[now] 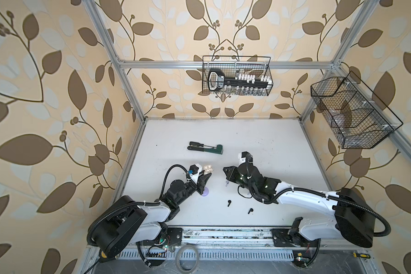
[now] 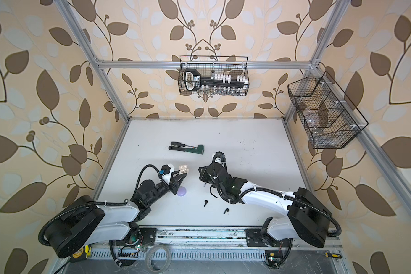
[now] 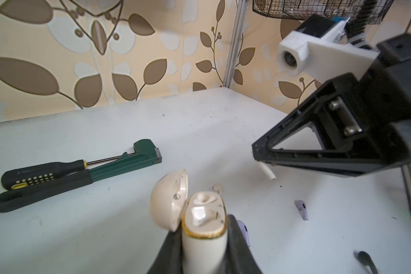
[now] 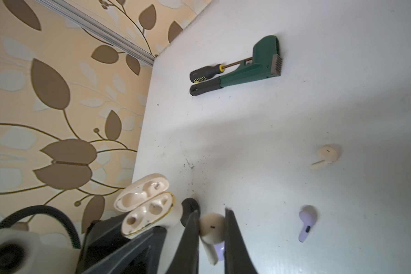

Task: Insert wireless bluetooth earbuds into charging case
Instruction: Pick up the wireless bluetooth earbud from the center of the table, then insert the wireless bluetooth earbud into the charging case.

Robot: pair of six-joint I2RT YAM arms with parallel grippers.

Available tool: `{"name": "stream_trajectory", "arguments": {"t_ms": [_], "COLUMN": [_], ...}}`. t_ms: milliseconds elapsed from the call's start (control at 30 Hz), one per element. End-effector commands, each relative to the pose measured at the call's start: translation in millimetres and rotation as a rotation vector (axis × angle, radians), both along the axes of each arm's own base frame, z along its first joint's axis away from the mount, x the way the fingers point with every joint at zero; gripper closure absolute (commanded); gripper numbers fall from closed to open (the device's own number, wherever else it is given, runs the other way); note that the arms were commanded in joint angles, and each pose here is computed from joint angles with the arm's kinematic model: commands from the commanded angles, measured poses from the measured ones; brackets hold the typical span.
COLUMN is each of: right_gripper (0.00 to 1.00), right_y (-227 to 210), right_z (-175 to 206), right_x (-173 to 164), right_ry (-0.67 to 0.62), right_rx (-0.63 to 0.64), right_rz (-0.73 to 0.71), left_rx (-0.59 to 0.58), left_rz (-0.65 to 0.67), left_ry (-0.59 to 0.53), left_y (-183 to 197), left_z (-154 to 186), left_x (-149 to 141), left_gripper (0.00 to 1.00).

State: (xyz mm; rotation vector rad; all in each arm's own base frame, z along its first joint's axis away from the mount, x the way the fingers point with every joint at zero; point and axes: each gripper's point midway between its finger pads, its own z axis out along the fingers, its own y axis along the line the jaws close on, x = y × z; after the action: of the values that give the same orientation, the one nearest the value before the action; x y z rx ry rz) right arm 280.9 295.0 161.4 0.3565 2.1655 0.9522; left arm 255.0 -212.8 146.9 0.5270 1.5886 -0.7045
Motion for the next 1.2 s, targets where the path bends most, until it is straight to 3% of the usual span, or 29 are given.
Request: {"name": "stream_trajectory", "arguments": {"t_ms": [0,433,1167], "right_gripper": [0.91,0.94,0.96], "right_y": [-1.0,18.7,52.4], "right_z": [22.7,46.6,42.1], "right_x": [1.9,1.2,-0.9], "right_ry": [-0.052,-0.138,-0.162], "right_rx": [0.077,0.172,0.229], "right_rz": [-0.074,-0.124,-0.104], "left_rx": [-0.085,-0.118,-0.157], "left_rz": [-0.057,-0.052,-0.041], "left_ry": [-0.133,-0.115,-0.114], "left_y": [-8.6,-22.1,-27.1], "left_z": [34.8,40.4,50.1], "left_x": [-8.7,-4.9,-6.5], "left_gripper": [1.00,1.00,1.00]}}
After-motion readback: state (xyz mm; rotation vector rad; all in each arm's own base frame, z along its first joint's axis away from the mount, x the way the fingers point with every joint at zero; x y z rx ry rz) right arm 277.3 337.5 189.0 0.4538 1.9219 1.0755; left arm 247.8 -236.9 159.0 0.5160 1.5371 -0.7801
